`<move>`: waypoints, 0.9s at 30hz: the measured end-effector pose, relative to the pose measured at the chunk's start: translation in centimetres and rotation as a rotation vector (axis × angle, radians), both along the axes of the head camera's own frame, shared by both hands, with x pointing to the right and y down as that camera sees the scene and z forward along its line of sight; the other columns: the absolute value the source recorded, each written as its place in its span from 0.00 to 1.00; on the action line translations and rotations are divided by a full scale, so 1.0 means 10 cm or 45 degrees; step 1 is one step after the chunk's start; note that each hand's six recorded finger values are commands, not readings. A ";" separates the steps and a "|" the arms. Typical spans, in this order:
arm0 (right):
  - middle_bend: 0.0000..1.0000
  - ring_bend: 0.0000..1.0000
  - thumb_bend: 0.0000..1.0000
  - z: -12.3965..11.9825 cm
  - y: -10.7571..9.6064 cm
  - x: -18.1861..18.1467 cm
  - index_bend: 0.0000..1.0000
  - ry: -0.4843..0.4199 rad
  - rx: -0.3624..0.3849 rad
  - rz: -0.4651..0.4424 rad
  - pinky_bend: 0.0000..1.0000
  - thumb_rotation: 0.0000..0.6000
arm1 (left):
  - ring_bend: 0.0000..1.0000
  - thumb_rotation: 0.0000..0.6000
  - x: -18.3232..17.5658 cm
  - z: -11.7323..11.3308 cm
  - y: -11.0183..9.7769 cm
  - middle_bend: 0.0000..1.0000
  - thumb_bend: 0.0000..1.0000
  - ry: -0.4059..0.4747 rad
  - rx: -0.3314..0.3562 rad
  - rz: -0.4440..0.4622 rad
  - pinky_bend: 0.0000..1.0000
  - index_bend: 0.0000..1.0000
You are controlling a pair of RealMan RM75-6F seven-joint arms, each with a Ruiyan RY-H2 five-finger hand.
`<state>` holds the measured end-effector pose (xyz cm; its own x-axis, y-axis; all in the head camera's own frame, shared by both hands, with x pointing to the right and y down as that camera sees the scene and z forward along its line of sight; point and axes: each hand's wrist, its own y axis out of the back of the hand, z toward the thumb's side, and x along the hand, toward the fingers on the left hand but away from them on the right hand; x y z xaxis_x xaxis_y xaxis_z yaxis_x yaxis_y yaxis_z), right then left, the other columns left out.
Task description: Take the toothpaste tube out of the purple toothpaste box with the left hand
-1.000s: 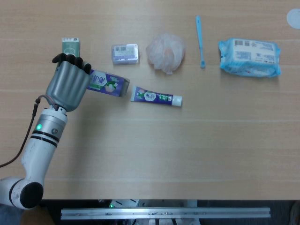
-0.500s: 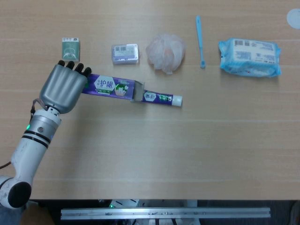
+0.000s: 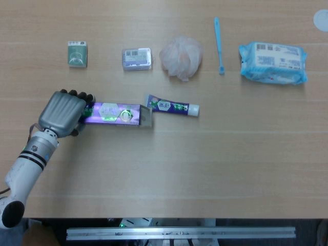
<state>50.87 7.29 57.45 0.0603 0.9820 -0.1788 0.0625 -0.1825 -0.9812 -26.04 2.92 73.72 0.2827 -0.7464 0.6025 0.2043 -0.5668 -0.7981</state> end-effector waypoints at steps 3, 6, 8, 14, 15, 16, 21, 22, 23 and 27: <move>0.41 0.43 0.21 0.01 0.00 -0.01 0.32 0.001 -0.004 -0.002 0.41 1.00 | 0.24 1.00 -0.07 0.11 0.02 0.34 0.32 -0.037 -0.038 -0.007 0.34 0.27; 0.41 0.43 0.21 0.00 0.00 -0.02 0.32 0.002 -0.001 -0.003 0.41 1.00 | 0.18 1.00 -0.12 0.18 0.03 0.26 0.32 -0.050 -0.064 -0.029 0.31 0.17; 0.41 0.43 0.21 0.00 0.00 -0.02 0.32 0.002 0.001 -0.002 0.41 1.00 | 0.12 1.00 -0.14 0.19 0.02 0.18 0.31 -0.046 -0.069 -0.053 0.28 0.09; 0.41 0.43 0.21 -0.01 0.00 -0.01 0.32 0.001 0.003 0.000 0.41 1.00 | 0.06 1.00 -0.20 0.19 0.02 0.11 0.29 -0.021 -0.070 -0.117 0.21 0.01; 0.41 0.43 0.21 -0.01 0.00 -0.01 0.32 0.001 0.004 -0.001 0.41 1.00 | 0.06 1.00 -0.20 0.18 0.01 0.11 0.29 -0.018 -0.063 -0.124 0.21 0.01; 0.41 0.43 0.21 0.00 0.00 -0.01 0.32 0.001 0.003 -0.002 0.41 1.00 | 0.06 1.00 -0.21 0.16 0.00 0.11 0.29 -0.012 -0.049 -0.136 0.21 0.01; 0.41 0.43 0.21 0.04 -0.01 0.02 0.32 0.012 -0.018 0.006 0.41 1.00 | 0.07 1.00 -0.32 -0.02 -0.05 0.11 0.29 0.015 0.065 -0.220 0.21 0.02; 0.41 0.43 0.21 0.05 -0.01 0.03 0.32 0.015 -0.020 0.008 0.41 1.00 | 0.07 1.00 -0.35 -0.07 -0.05 0.12 0.29 0.020 0.090 -0.240 0.21 0.02; 0.41 0.43 0.21 0.05 -0.02 0.03 0.32 0.017 -0.018 0.009 0.41 1.00 | 0.07 1.00 -0.40 -0.14 -0.05 0.12 0.29 0.025 0.126 -0.269 0.21 0.03; 0.41 0.43 0.21 0.08 -0.04 0.03 0.32 0.013 -0.017 0.014 0.41 1.00 | 0.08 1.00 -0.60 -0.36 0.02 0.14 0.29 0.034 0.257 -0.364 0.21 0.05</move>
<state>51.15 6.94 58.21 0.0476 0.9801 -0.1928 0.0549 -0.1953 -0.9792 -32.04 3.09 70.11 0.0588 -0.9011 0.4297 0.0375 -0.4281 -0.9030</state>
